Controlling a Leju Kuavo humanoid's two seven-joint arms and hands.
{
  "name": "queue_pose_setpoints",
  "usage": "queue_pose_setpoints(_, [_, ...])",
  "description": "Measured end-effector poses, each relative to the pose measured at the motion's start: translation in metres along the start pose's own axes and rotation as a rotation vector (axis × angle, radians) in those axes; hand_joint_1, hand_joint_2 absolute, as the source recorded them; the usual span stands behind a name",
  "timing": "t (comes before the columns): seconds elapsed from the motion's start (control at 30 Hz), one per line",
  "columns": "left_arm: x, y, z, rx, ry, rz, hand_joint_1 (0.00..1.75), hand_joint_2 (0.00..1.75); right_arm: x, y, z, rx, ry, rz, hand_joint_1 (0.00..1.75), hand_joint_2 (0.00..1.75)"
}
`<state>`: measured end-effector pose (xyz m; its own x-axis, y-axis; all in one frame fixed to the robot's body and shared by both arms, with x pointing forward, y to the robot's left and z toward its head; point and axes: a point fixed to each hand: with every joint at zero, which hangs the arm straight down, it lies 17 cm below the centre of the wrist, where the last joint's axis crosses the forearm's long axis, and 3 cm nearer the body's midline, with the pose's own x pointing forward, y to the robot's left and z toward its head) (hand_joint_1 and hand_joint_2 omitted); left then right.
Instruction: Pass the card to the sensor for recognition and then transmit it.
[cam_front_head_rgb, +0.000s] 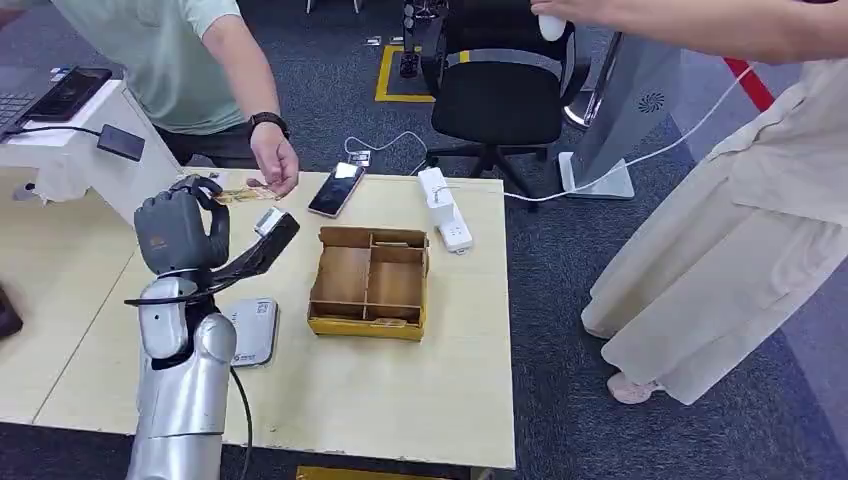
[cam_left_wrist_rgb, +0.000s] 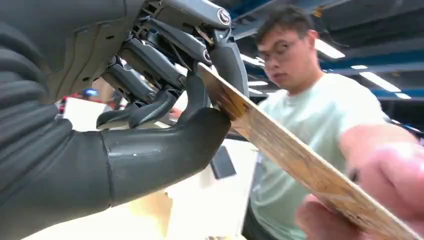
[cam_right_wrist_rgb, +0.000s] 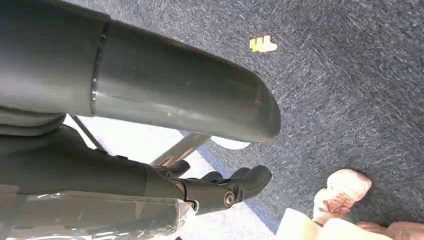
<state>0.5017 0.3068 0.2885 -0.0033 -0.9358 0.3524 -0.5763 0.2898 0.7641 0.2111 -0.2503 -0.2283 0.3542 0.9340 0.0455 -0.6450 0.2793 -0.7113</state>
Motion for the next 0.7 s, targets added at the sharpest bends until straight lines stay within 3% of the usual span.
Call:
queue_pose_setpoints(0.6, [-0.005,0.021,-0.007,0.060,0.059,0.019,1.73,1.75,-0.001,0.002,0.001,0.007,0.003,0.001,0.00,0.00])
queue_pose_setpoints(0.63, [-0.004,0.021,-0.007,0.059,0.056,0.024,1.40,1.75,-0.001,0.002,0.001,0.007,0.003,0.001,0.00,0.00])
queue_pose_setpoints(0.67, [-0.002,0.020,-0.007,0.057,0.051,0.026,1.40,1.75,-0.001,0.002,0.001,0.007,0.003,0.001,0.00,0.00])
queue_pose_setpoints(0.7, [0.000,0.020,-0.007,0.056,0.044,0.028,0.00,1.75,-0.001,0.002,0.001,0.006,0.003,0.001,0.00,0.00])
